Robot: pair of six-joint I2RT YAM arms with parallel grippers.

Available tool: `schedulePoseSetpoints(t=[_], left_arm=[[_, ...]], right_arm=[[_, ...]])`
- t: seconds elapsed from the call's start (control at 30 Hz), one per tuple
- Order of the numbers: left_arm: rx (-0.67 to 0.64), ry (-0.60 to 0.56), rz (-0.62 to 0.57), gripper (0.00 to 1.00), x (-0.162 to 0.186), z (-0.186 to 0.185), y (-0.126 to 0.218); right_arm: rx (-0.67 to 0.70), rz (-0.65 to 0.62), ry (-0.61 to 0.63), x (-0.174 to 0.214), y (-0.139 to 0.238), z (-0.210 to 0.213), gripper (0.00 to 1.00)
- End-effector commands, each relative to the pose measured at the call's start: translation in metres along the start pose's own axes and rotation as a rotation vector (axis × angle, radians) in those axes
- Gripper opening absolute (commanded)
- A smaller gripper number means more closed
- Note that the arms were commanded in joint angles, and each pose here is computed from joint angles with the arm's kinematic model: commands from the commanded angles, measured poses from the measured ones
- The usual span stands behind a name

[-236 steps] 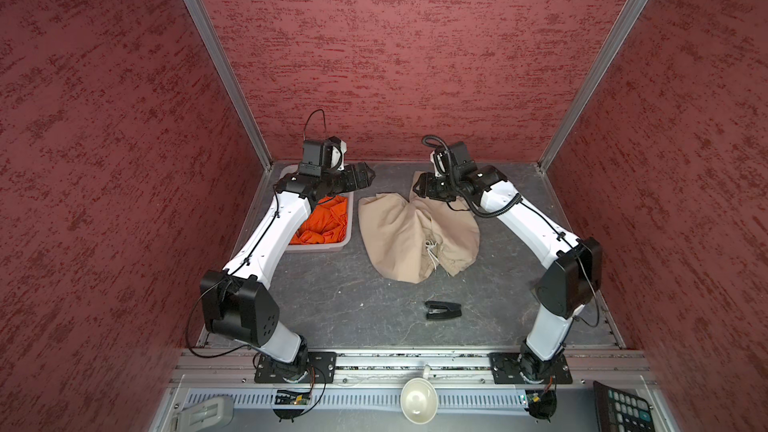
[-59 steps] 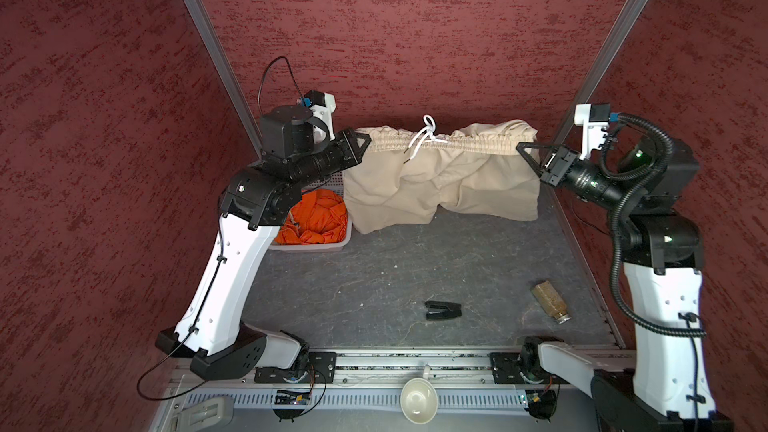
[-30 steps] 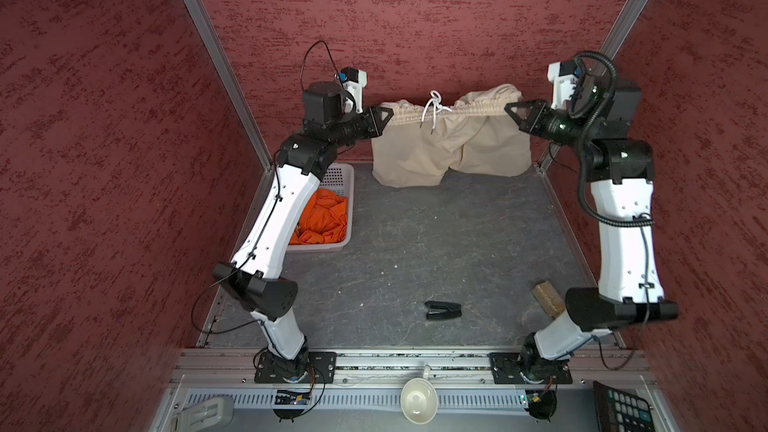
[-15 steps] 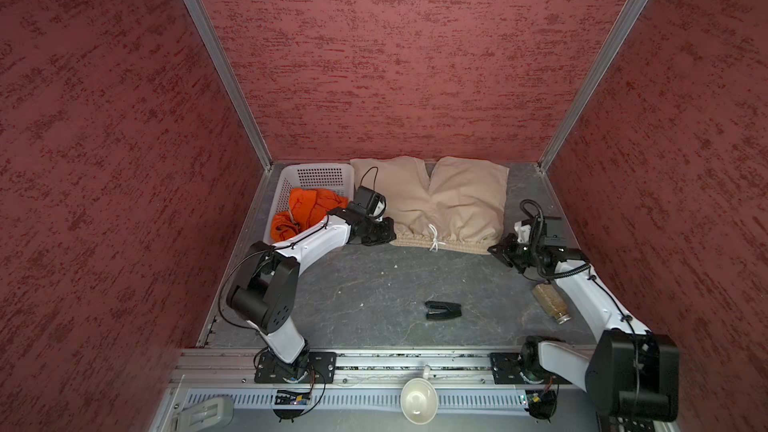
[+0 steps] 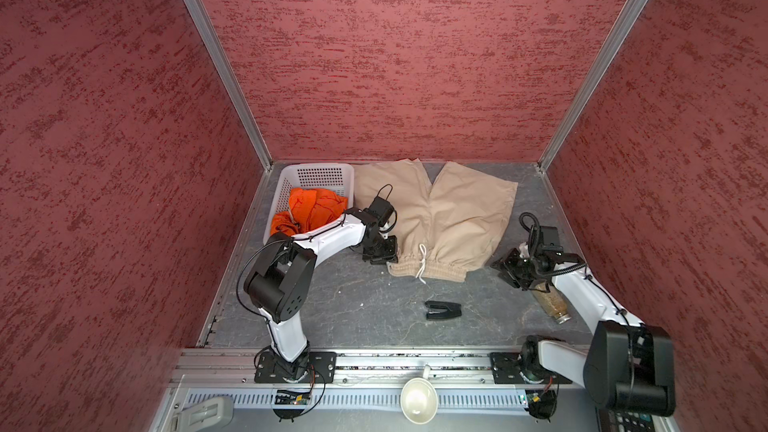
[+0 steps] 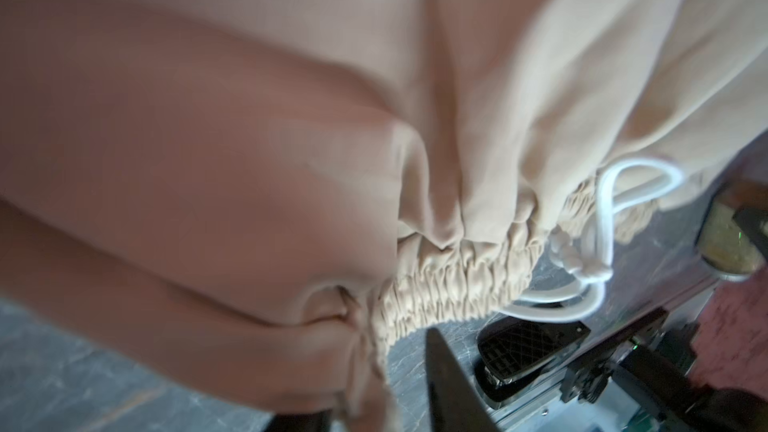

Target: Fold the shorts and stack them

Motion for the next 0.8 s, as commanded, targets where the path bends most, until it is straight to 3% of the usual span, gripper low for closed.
schedulePoseSetpoints(t=[0.0, 0.13, 0.3, 0.4, 0.53, 0.67, 0.77], left_arm=[[-0.042, 0.009, 0.039, 0.43, 0.016, 0.003, 0.022], [-0.010, -0.010, -0.024, 0.45, 0.011, -0.014, 0.060], [-0.014, -0.018, -0.066, 0.46, -0.006, -0.023, 0.073], [-0.025, -0.022, -0.058, 0.42, -0.012, -0.021, 0.060], [-0.075, -0.034, 0.004, 0.29, -0.006, -0.009, 0.025], [-0.133, -0.051, 0.067, 0.22, 0.004, 0.004, -0.006], [-0.167, -0.068, 0.100, 0.21, 0.007, 0.011, -0.023]], right_arm=[[0.095, -0.039, -0.005, -0.003, 0.026, 0.001, 0.49], [0.062, -0.110, 0.067, -0.017, 0.067, 0.034, 0.48], [-0.115, -0.098, 0.136, -0.016, 0.059, 0.085, 0.44], [-0.155, -0.049, 0.187, -0.001, 0.033, 0.107, 0.43], [-0.179, 0.064, 0.251, 0.027, -0.009, 0.124, 0.42], [-0.151, 0.138, 0.236, 0.041, -0.046, 0.111, 0.40], [-0.047, 0.134, 0.199, 0.039, -0.065, 0.086, 0.39]])
Point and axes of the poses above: each gripper's point midway between its finger pads, its own y axis back along the fingers, its own z axis along the line the jaws close on, x = y × z, the point moved 5 cm from there along y, back along the fingers, and after that the axes turned 5 degrees about y, right-handed, at the moved point
